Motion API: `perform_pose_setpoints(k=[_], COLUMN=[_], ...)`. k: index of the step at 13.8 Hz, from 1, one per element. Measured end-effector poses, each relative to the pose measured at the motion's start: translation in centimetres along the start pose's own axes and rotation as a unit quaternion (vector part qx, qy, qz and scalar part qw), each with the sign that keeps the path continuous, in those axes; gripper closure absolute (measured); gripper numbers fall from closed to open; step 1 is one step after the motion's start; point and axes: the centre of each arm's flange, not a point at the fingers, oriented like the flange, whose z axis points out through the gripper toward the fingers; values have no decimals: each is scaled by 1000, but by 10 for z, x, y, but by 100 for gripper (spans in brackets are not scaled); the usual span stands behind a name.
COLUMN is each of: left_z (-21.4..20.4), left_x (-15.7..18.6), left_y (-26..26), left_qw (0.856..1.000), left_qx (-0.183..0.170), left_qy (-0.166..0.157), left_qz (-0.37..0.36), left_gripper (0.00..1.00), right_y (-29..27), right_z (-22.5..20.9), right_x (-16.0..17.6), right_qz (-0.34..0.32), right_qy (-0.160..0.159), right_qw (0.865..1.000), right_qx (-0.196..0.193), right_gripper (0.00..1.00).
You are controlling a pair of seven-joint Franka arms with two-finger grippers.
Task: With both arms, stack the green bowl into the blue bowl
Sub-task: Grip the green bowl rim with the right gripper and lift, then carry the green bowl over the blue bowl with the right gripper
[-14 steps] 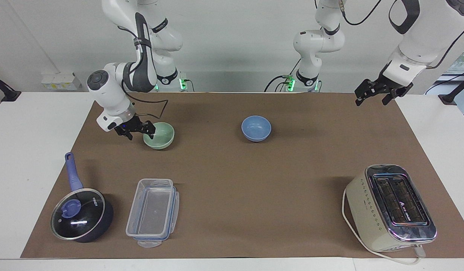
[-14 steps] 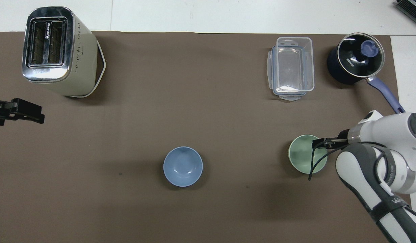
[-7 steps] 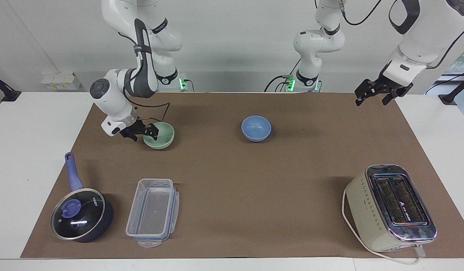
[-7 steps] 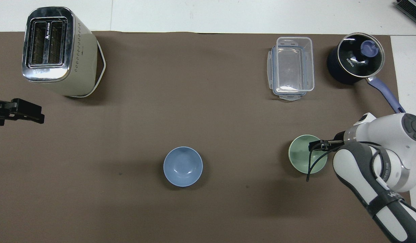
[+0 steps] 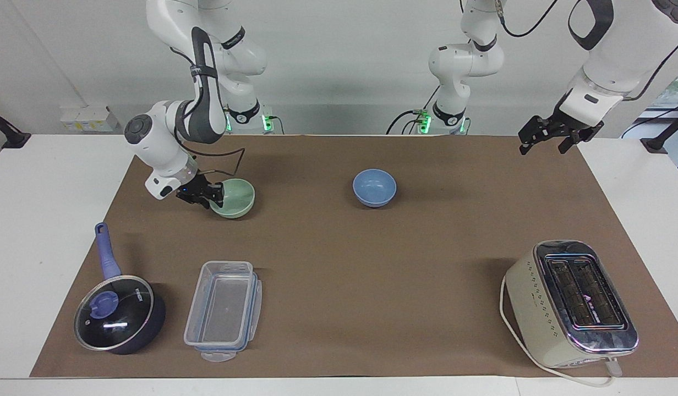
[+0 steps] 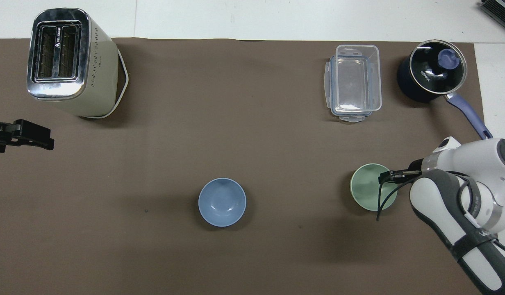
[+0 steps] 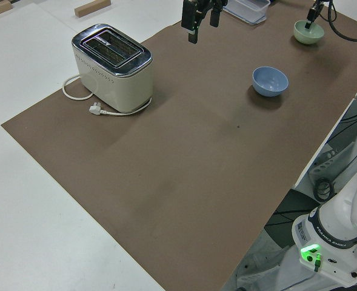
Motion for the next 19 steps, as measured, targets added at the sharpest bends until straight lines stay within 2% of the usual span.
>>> perform_pose_setpoints(k=[1,2,8,12,19], left_z=[0,0,0,0,0], left_x=[0,0,0,0,0], left_y=[0,0,0,0,0], left_qw=[1000,1000,1000,1000,1000], left_qx=[0,0,0,0,0], left_qy=[0,0,0,0,0], left_qz=[0,0,0,0,0], left_gripper=[0,0,0,0,0], right_y=[-2,-4,-47,-135,-273], right_z=[-5,-12,-56,-74,-67], right_x=[1,2,1,-11,-48], right_qz=[-2,-4,-43,-55,-66], right_qy=[-1,-6,-7,6,14], right_qw=[1000,1000,999,998,998], right_qx=[1,3,5,-3,-6], right_gripper=[89,96,96,96,96])
